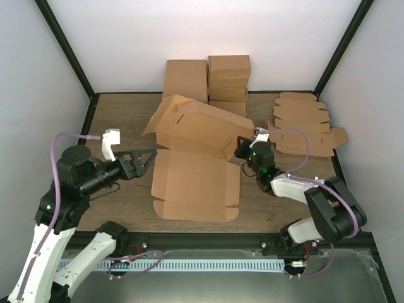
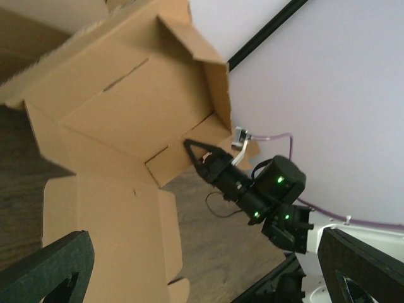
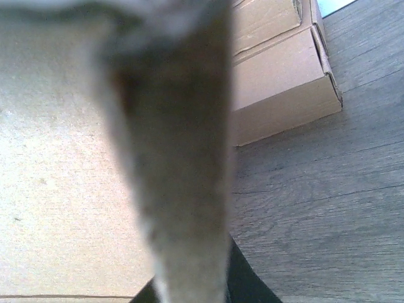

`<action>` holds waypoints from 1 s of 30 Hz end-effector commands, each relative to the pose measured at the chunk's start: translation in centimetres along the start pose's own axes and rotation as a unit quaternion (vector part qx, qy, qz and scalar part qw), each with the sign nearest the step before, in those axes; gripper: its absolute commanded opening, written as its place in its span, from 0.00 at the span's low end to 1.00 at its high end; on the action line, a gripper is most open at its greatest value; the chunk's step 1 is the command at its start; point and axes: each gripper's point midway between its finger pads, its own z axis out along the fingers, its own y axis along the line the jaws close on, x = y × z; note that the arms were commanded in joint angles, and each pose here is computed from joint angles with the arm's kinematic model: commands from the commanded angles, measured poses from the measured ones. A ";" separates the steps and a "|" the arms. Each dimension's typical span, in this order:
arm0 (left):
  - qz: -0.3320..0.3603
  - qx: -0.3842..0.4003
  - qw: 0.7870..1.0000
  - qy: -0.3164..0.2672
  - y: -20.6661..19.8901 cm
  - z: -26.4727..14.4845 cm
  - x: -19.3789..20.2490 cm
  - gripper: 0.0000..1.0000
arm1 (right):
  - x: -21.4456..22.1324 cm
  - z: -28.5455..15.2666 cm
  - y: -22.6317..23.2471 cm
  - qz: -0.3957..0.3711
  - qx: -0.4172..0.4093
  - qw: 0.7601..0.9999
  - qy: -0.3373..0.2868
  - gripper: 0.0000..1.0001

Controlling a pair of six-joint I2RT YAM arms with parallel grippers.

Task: Fold the paper box

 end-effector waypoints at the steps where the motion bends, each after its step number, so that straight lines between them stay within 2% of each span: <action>1: -0.014 0.011 0.999 0.032 0.4 0.5 1.8 1.00 | -1.0 -0.2 0.3 0.024 -0.007 1.000 -0.016 0.01; 8: -0.039 -0.016 0.997 0.062 2.9 1.8 4.1 0.93 | -0.6 0.2 0.1 0.024 -0.005 1.000 -0.012 0.01; 13: -0.036 -0.065 0.995 0.062 5.5 2.4 4.8 0.82 | -0.3 0.3 0.1 0.026 -0.007 1.000 -0.007 0.01; 17: -0.023 -0.114 0.991 0.068 8.5 3.4 5.8 0.78 | -0.3 0.2 0.2 0.027 -0.010 1.000 -0.007 0.01; 22: -0.024 -0.152 0.983 0.102 11.7 5.6 7.7 0.71 | -0.5 0.0 0.3 0.026 -0.012 1.000 -0.009 0.01; 26: -0.026 -0.152 0.982 0.112 12.4 6.8 8.3 0.57 | -0.5 0.0 0.4 0.026 -0.012 1.000 -0.008 0.01; 30: -0.024 -0.130 0.984 0.115 11.8 7.3 8.4 0.37 | -0.4 0.0 0.4 0.026 -0.013 1.000 -0.007 0.01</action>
